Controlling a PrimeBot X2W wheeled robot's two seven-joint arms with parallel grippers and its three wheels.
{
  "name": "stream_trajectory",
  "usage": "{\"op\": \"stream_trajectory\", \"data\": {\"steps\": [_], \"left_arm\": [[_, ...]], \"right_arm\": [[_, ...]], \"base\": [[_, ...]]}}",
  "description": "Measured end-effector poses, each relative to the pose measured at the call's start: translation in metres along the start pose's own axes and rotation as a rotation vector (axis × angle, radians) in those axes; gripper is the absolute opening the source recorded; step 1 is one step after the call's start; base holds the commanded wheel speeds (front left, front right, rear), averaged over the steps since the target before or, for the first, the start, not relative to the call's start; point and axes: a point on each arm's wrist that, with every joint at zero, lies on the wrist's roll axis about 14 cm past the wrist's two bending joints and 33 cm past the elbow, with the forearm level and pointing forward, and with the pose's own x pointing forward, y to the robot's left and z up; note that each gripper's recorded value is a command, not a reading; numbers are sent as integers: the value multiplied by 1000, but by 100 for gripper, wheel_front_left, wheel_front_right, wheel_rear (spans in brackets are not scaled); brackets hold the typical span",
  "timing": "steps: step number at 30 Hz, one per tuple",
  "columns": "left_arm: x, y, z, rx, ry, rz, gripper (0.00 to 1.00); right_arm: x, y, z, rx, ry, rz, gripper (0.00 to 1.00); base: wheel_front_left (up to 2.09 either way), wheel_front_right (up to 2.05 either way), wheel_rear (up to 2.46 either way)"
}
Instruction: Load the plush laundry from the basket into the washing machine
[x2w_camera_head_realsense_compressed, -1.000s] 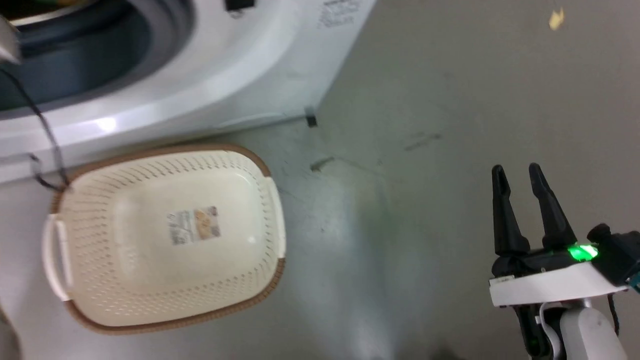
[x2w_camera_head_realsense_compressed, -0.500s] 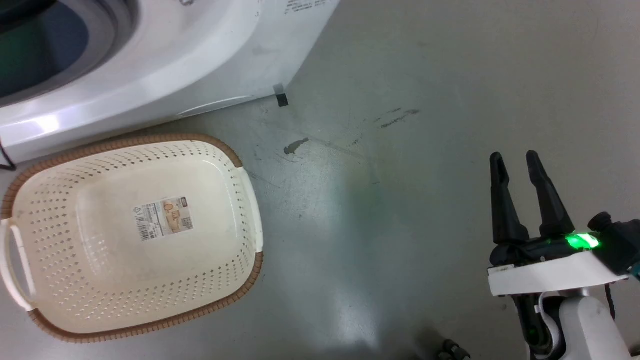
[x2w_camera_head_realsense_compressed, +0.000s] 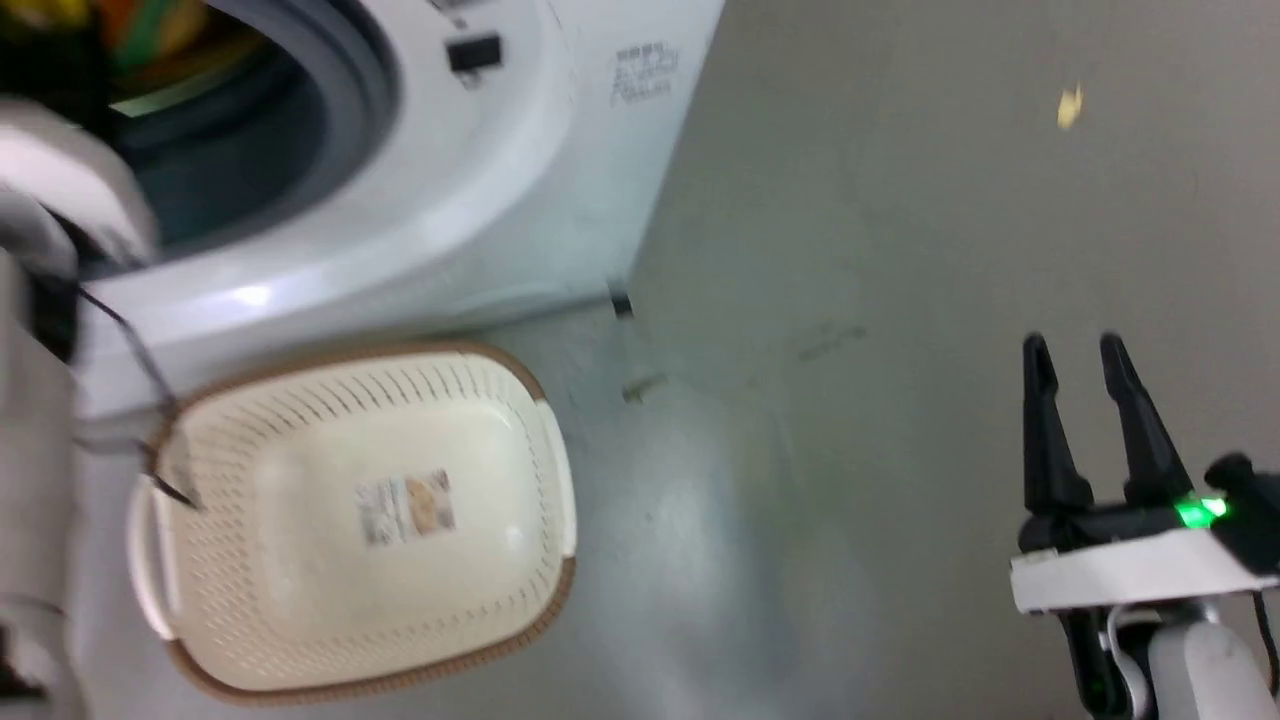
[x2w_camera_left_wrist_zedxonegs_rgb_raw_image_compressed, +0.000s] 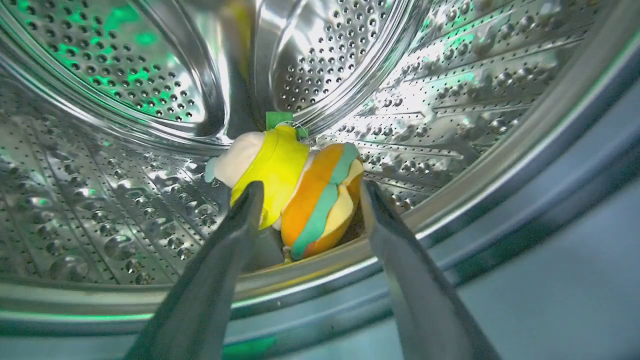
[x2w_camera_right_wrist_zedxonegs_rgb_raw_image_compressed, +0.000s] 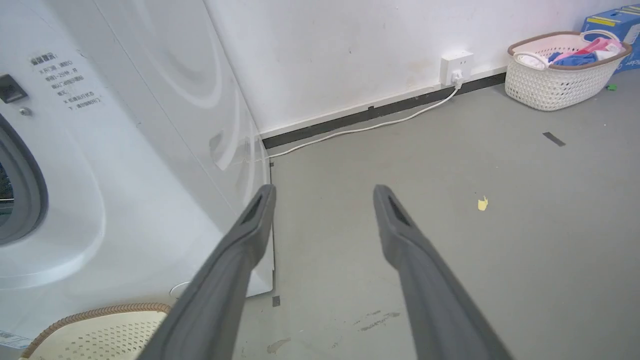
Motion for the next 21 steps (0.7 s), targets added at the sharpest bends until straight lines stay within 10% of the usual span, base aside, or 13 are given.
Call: {"op": "stream_trajectory", "data": {"steps": [21], "left_arm": [[-255,-39,65,-286,-363,117,100]], "right_arm": [[-72,55,79,7,-215,178,100]], "base": [[0,0,0]]}}
